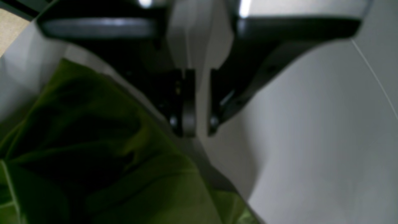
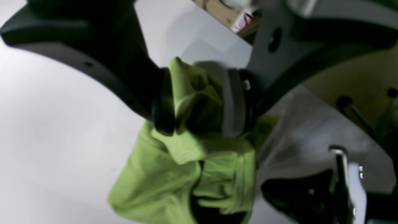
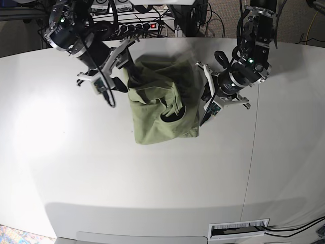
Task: Fold the T-shirt properly
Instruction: 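Lower the right gripper onto the bundle edge beside the left gripper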
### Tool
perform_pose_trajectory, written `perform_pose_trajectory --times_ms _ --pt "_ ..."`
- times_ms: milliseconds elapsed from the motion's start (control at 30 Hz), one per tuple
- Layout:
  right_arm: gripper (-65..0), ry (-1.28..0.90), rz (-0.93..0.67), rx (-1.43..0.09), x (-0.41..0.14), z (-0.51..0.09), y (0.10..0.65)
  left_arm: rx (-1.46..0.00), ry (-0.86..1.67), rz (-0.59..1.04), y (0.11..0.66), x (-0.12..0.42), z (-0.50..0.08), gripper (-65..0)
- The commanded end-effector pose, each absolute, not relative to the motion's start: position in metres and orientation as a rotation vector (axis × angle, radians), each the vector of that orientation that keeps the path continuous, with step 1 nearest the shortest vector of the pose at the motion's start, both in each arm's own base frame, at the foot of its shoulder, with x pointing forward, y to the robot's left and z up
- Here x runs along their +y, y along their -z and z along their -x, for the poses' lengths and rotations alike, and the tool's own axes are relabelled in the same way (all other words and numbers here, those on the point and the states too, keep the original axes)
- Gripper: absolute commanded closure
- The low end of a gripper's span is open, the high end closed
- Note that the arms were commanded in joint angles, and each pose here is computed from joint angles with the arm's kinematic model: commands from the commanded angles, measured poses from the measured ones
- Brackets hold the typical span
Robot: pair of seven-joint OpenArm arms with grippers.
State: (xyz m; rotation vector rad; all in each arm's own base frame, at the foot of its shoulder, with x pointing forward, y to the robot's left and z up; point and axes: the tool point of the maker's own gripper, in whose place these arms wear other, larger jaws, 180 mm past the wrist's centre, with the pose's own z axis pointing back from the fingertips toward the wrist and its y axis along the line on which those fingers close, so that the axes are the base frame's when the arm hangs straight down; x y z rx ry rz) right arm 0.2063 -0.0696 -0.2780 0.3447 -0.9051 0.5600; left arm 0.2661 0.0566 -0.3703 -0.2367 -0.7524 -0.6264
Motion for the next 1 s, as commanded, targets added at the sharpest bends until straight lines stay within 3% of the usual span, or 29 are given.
perform_pose_trajectory --times_ms 0,267,433,733,967 --pt "-26.3 -0.580 -0.347 -0.956 -0.065 -0.210 0.267 -0.802 0.626 0.242 0.358 0.054 -0.274 -7.6" --pt "-24.9 -0.600 -0.277 -0.968 -0.069 -0.215 0.269 -0.802 0.626 0.242 0.358 0.054 -0.274 -7.6" --pt "0.0 -0.599 -0.299 -0.973 -0.066 -0.214 0.268 -0.803 0.626 0.242 0.358 0.054 -0.274 -7.6" --pt "0.0 -0.577 -0.496 -1.034 -0.040 -0.208 0.248 -0.795 0.642 0.186 0.361 0.062 -0.276 -7.6" --pt "0.0 -0.609 -0.690 -0.994 0.006 -0.203 0.264 -0.790 0.651 0.156 0.362 0.066 -0.276 -7.6"
